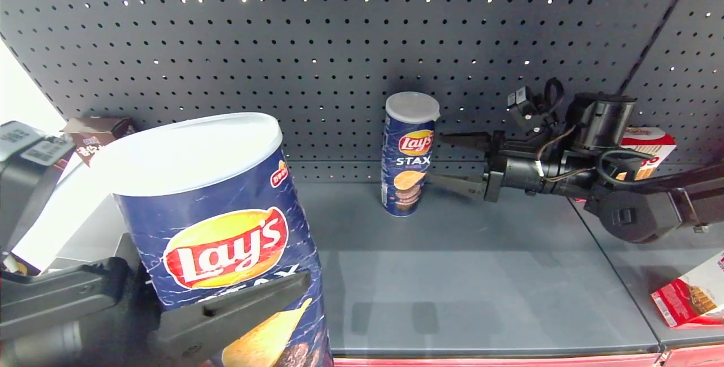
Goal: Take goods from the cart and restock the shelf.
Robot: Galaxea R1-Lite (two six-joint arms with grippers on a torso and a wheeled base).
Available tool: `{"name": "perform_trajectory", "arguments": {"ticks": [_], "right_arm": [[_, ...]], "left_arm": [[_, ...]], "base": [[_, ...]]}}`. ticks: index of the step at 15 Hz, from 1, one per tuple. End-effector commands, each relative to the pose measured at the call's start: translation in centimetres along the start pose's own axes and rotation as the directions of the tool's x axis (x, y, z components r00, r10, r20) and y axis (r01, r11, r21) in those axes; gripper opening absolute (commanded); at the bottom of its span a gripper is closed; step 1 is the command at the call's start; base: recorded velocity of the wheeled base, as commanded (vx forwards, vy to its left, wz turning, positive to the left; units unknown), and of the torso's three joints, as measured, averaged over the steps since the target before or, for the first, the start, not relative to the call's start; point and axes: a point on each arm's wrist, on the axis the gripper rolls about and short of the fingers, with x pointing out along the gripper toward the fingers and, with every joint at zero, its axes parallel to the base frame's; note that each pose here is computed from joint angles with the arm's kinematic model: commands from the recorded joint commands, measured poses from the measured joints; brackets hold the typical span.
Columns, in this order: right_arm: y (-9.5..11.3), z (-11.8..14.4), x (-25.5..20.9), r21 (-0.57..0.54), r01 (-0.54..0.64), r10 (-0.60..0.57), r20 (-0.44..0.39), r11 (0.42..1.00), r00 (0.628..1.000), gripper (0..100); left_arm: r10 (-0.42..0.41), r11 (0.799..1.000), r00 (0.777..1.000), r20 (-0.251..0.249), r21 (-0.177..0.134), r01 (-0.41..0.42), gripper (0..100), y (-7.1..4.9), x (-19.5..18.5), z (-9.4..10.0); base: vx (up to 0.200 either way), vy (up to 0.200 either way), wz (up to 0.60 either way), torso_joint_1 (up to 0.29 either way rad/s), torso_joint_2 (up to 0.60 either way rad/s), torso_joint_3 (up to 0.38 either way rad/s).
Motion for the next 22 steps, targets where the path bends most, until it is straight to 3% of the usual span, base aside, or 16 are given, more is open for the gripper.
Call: {"name": "perform_trajectory", "arguments": {"ticks": [1, 5, 14, 22], "right_arm": [[-0.1, -1.4, 1.2, 0.021, -0.020, 0.021, -0.016, 1.000, 1.000, 100], [0.2, -3.2, 3.0, 0.050, -0.058, 0.060, -0.033, 0.997, 0.998, 100], [2.2, -3.6, 1.7, 0.063, -0.071, 0.075, -0.070, 0.996, 0.995, 100], [-0.8, -4.8, 4.7, 0.028, -0.031, 0.033, -0.050, 0.999, 0.998, 100]], "left_arm": [[0.001, 1.000, 1.000, -0.007, -0.002, -0.001, 0, 0.1, 0.2, -0.1], [0.004, 1.000, 1.000, -0.005, -0.002, -0.004, 0, 0.2, 0.4, 0.0], [0.028, 1.000, 1.000, 0.001, 0.000, -0.028, 0, 0.5, 0.3, 0.2], [0.031, 1.000, 0.999, -0.010, -0.002, -0.031, 0, 0.7, 0.6, 0.0]], "base": [[0.000, 0.000, 0.00, 0.000, 0.00, 0.000], [0.000, 0.000, 0.00, 0.000, 0.00, 0.000], [0.000, 0.000, 0.00, 0.000, 0.00, 0.000], [0.000, 0.000, 0.00, 0.000, 0.00, 0.000]]}}
